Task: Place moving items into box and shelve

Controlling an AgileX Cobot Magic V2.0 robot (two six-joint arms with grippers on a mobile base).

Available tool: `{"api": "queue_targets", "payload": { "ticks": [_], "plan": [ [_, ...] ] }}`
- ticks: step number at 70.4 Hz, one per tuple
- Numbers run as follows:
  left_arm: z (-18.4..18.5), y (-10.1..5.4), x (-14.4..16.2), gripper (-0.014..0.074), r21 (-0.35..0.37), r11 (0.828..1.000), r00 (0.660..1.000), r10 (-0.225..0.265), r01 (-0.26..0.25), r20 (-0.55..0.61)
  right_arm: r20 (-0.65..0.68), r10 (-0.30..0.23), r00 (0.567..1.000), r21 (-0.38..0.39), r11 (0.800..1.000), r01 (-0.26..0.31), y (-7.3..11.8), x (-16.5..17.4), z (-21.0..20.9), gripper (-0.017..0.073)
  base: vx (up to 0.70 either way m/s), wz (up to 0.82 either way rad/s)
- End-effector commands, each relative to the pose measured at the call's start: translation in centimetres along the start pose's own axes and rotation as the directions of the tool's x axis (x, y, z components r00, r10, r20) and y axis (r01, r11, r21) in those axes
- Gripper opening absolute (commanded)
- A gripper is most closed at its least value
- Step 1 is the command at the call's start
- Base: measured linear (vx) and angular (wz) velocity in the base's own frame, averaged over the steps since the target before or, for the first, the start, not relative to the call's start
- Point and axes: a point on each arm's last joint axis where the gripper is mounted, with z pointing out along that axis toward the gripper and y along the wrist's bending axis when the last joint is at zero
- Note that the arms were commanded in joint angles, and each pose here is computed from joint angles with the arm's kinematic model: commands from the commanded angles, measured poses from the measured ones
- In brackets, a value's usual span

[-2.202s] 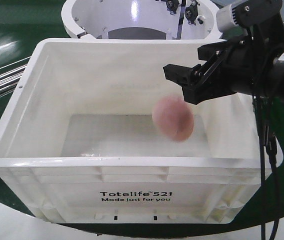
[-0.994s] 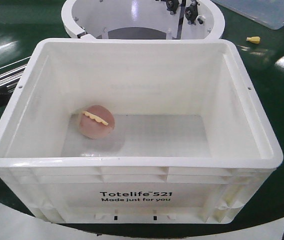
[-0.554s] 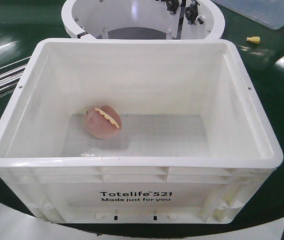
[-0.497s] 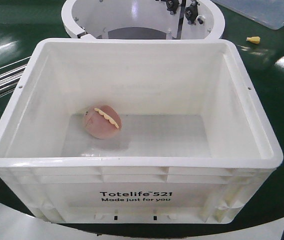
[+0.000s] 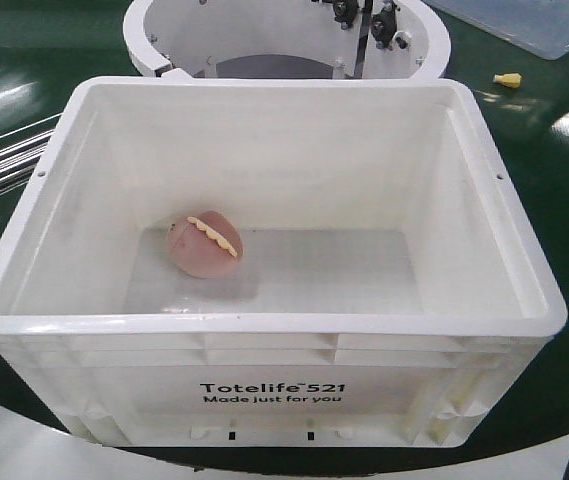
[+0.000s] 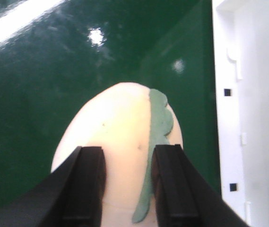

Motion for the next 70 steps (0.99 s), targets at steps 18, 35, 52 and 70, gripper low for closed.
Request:
{"api": "queue_targets", "payload": {
  "ticks": [18, 35, 52, 70],
  "plan": [
    [4.4, 0.9, 0.4, 0.0379, 0.033, 0.999, 0.981, -0.032, 0.039, -0.192, 0.076, -0.002, 0.997, 0.03, 1.0, -0.001, -0.2, -1.4, -0.7, 0.0564, 0.0, 0.0],
    [6.9, 1.6, 2.1, 0.0078, 0.05, 0.998, 0.926, -0.022, 0.044, -0.377, 0.076, -0.002, 0.997, 0.03, 1.0, -0.001, -0.2, -1.4, -0.7, 0.0564, 0.0, 0.0],
    [5.9, 1.4, 0.8, -0.0004, 0.022, 0.996, 0.95, -0.073, 0.084, -0.302, 0.076, -0.002, 0.997, 0.03, 1.0, -0.001, -0.2, -1.4, -0.7, 0.0564, 0.0, 0.0],
    [0.5, 0.1, -3.0, -0.0003, 0.001, 0.997, 0.997, -0.079, 0.079, 0.003, 0.075, -0.002, 0.997, 0.029, 1.0, -0.001, -0.2, -1.3, -0.7, 0.0564, 0.0, 0.0]
  ]
}}
